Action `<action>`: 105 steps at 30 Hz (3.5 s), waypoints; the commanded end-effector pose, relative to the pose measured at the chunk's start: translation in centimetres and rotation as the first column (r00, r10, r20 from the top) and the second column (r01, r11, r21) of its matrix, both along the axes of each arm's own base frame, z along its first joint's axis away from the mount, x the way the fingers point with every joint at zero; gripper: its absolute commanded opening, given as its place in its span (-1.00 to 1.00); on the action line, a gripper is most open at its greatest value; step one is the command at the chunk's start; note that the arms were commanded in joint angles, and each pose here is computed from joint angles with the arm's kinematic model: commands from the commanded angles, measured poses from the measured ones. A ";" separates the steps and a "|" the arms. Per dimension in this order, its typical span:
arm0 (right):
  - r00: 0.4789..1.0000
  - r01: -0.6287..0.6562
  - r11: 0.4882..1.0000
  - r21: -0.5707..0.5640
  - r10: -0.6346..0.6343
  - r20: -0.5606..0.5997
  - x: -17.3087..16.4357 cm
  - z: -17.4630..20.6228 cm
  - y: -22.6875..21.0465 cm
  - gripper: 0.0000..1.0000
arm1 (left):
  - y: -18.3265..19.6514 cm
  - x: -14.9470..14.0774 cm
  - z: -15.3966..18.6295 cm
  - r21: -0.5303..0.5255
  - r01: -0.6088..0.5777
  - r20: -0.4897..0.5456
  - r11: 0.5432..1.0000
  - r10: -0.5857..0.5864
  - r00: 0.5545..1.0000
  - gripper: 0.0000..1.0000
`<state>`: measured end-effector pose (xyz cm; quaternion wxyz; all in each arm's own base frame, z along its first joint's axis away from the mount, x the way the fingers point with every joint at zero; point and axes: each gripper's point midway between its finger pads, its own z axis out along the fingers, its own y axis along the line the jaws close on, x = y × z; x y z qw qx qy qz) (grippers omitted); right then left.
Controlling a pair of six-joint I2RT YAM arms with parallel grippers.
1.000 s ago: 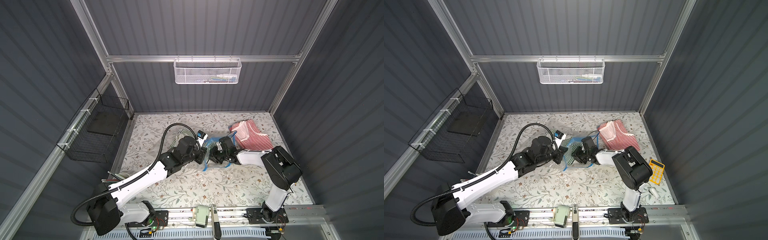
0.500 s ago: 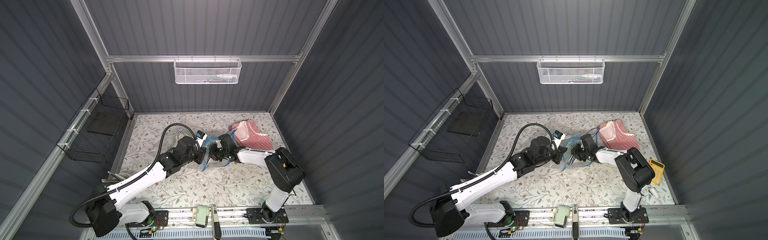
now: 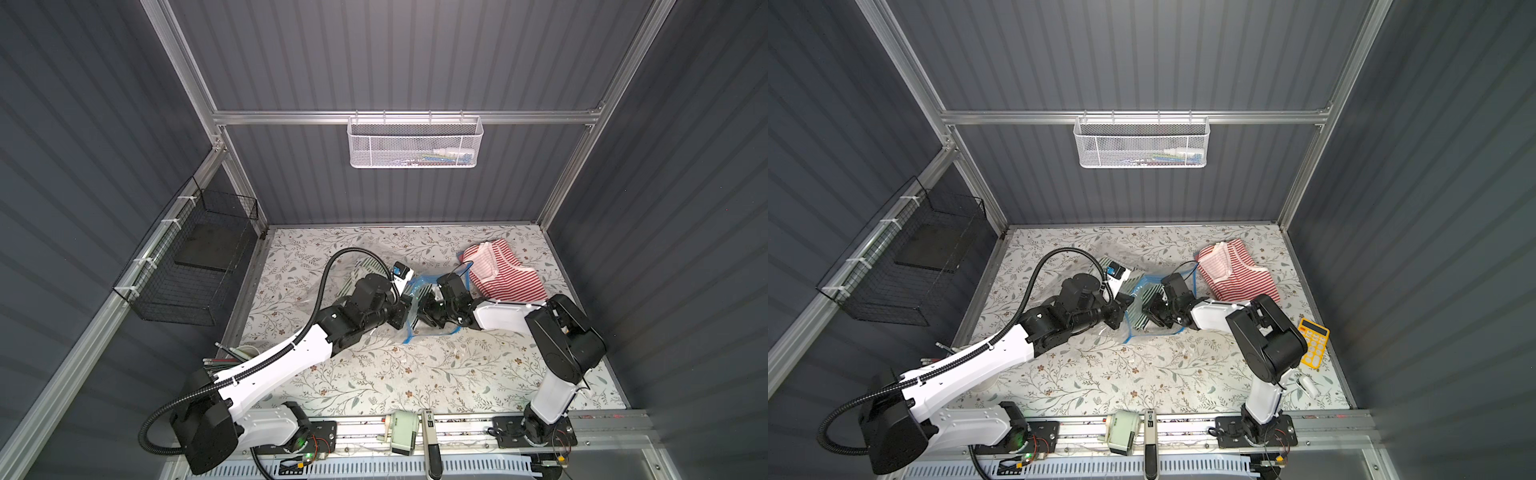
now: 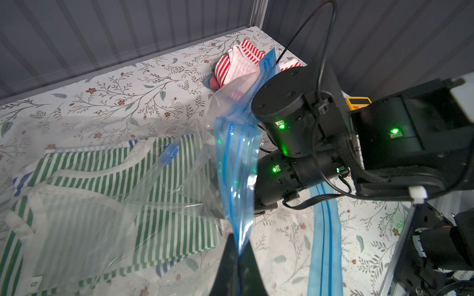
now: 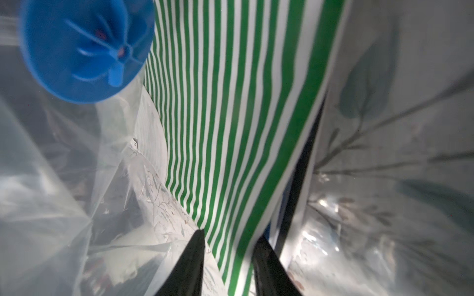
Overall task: Take the tank top out of the vacuum bag
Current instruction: Take out the tank top from the vacuum bag.
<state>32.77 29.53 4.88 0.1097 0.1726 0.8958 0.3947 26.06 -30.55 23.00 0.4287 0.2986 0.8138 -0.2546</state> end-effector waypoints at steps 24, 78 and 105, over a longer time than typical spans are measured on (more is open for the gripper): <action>0.992 0.079 0.991 0.104 -0.088 0.089 2.3 0.3 2.2 -0.38 | -0.1 -0.1 0.6 0.001 0.015 0.008 1.000 -0.015 1.000 -1.00; 0.984 0.010 0.988 0.153 -0.037 0.176 0.4 5.2 2.7 -1.00 | -0.3 0.6 3.6 -0.060 -0.020 0.043 0.998 0.022 0.999 -1.00; 0.947 -0.053 0.998 0.027 0.041 0.318 -2.1 14.0 1.6 -1.00 | 0.7 2.7 5.2 -0.050 -0.154 0.049 0.987 0.157 0.986 -1.00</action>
